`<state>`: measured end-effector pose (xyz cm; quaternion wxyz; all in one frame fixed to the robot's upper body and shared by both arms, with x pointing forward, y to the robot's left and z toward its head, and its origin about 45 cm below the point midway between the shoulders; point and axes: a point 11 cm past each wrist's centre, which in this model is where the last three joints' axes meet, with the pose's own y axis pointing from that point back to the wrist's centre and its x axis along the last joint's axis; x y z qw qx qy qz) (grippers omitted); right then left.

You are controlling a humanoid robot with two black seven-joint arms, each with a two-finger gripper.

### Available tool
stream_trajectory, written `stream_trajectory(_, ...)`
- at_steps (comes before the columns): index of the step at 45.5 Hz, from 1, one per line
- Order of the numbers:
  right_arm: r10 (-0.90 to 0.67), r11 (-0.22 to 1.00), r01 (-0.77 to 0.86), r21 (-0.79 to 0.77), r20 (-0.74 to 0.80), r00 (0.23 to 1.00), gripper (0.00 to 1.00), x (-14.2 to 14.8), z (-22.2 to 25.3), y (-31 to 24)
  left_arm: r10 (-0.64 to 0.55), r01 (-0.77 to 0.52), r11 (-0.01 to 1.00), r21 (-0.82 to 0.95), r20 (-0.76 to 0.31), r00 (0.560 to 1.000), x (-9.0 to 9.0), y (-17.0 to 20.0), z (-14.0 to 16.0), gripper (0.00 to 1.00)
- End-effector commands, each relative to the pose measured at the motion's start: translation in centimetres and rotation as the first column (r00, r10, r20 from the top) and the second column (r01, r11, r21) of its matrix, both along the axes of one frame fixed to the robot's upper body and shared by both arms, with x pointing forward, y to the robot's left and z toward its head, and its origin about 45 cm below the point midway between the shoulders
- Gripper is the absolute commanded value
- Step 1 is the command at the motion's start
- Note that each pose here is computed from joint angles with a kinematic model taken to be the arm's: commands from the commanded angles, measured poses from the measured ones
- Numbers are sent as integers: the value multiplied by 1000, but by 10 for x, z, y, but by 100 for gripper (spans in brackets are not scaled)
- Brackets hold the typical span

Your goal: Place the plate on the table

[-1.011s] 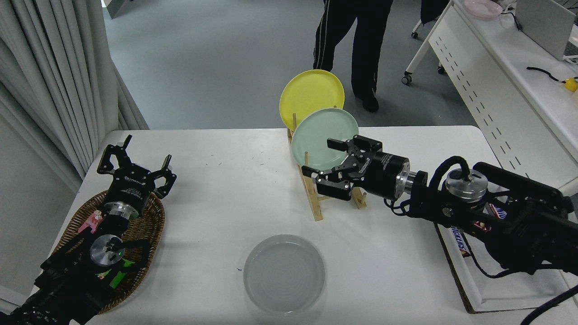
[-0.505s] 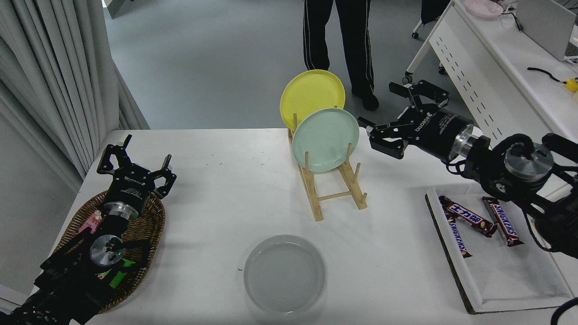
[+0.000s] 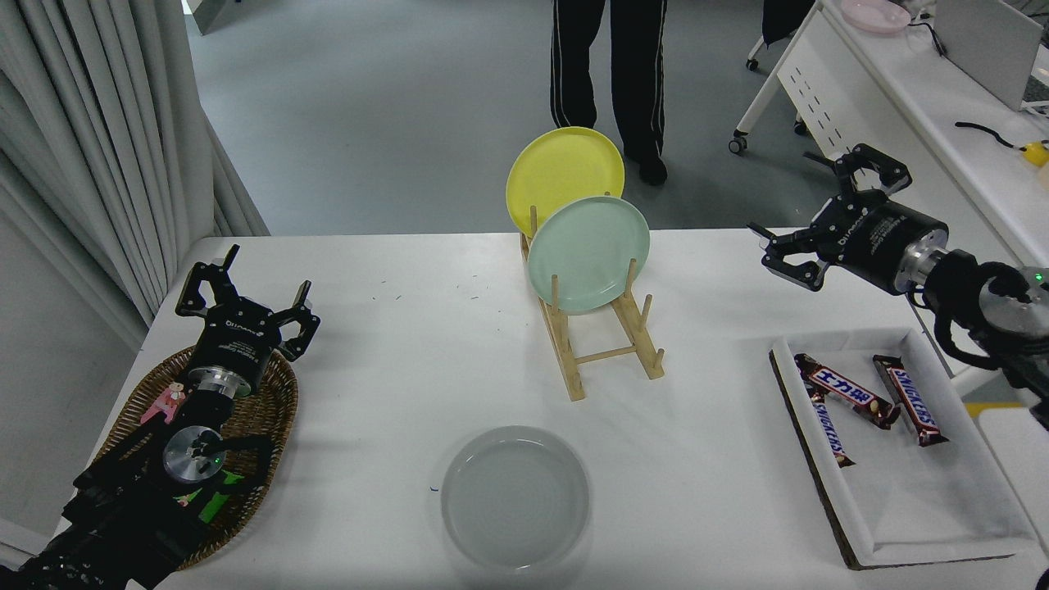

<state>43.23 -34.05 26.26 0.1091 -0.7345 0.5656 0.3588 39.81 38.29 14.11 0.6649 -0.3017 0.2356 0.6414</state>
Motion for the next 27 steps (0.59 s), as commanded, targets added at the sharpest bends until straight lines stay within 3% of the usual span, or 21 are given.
stream_trajectory(1, -34, 997, 37, -61, 46, 998, 100, -15, -34, -9, 0, 0, 1000, 0, 0, 1000, 0, 0, 0, 100)
stream_trajectory(12, -33, 996, 36, -87, 36, 999, 100, -38, -77, -16, 0, 0, 1000, 0, 0, 1000, 0, 0, 0, 100)
stream_trajectory(27, -107, 994, 106, -12, -24, 994, 100, -74, -140, -16, 1, -1, 1000, -1, 0, 1000, 0, 0, 0, 100)
